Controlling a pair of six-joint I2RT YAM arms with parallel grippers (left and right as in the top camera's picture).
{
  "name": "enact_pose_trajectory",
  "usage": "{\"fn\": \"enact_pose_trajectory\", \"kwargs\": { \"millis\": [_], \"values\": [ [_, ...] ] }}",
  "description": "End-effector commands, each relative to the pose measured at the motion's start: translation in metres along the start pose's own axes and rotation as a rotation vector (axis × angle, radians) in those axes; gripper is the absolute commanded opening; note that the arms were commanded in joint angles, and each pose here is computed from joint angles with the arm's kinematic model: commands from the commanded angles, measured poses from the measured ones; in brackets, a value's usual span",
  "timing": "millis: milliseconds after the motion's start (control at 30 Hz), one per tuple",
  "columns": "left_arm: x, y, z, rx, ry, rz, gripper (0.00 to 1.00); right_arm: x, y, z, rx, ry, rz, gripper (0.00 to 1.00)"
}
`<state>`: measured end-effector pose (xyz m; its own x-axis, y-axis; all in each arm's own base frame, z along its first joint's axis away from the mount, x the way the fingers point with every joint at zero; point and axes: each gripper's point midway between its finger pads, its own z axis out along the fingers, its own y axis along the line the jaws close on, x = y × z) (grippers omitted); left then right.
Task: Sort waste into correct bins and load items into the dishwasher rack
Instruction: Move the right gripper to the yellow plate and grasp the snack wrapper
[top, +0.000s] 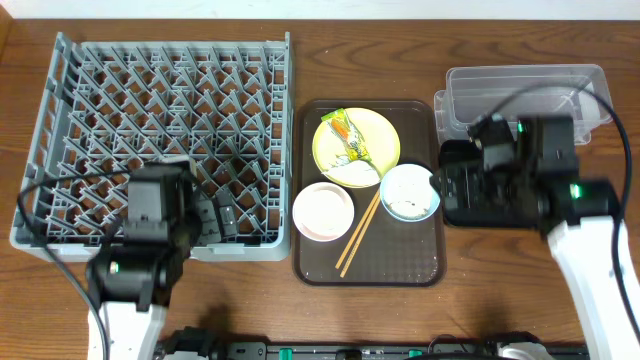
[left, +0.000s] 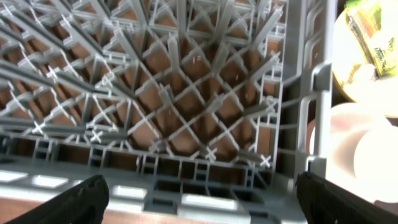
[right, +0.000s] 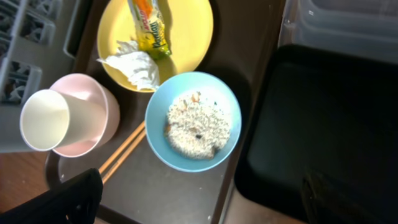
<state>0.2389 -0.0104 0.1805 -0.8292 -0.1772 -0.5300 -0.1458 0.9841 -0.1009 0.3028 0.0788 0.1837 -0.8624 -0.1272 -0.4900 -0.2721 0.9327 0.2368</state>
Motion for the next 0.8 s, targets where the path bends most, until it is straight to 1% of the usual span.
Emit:
{"fn": "enact_pose_trajectory", "kwargs": {
  "millis": [0, 133, 200, 233, 300, 367, 400, 533, 567, 633, 767],
  "values": [
    [-0.001, -0.004, 0.003, 0.004, 0.058, -0.008, 0.98, -0.024, 0.001, 0.004, -0.009, -0.002, -0.065, 0.99],
    [0.004, -0.003, 0.009, -0.006, 0.099, -0.007, 0.98, -0.054, 0.028, 0.016, -0.186, -0.089, -0.076, 0.99],
    [0.005, -0.003, 0.01, -0.007, 0.102, -0.007, 0.98, -0.064, 0.035, 0.023, -0.21, -0.12, -0.104, 0.97],
    [0.005, -0.003, 0.01, -0.008, 0.102, -0.007, 0.98, -0.067, 0.037, 0.027, -0.211, -0.124, -0.117, 0.95],
    [0.004, -0.003, 0.01, -0.007, 0.1, -0.007, 0.98, -0.07, 0.046, 0.039, -0.218, -0.123, -0.148, 0.85],
    [0.004, -0.003, 0.01, -0.007, 0.1, -0.007, 0.98, -0.069, 0.054, 0.055, -0.192, -0.103, -0.183, 0.75],
    [0.004, -0.003, 0.01, -0.007, 0.1, -0.007, 0.98, -0.068, 0.056, 0.064, -0.166, -0.089, -0.2, 0.71],
    [0.004, -0.003, 0.01, -0.007, 0.1, -0.007, 0.98, -0.055, 0.068, 0.098, -0.121, -0.019, -0.252, 0.68],
    [0.004, -0.003, 0.01, -0.007, 0.1, -0.007, 0.98, -0.052, 0.071, 0.107, -0.112, 0.0, -0.265, 0.64],
    [0.004, -0.003, 0.01, -0.007, 0.099, -0.007, 0.98, -0.043, 0.076, 0.124, -0.097, 0.036, -0.286, 0.61],
    [0.004, -0.003, 0.01, -0.007, 0.099, -0.007, 0.98, -0.026, 0.085, 0.154, -0.093, 0.103, -0.316, 0.6]
  ]
}}
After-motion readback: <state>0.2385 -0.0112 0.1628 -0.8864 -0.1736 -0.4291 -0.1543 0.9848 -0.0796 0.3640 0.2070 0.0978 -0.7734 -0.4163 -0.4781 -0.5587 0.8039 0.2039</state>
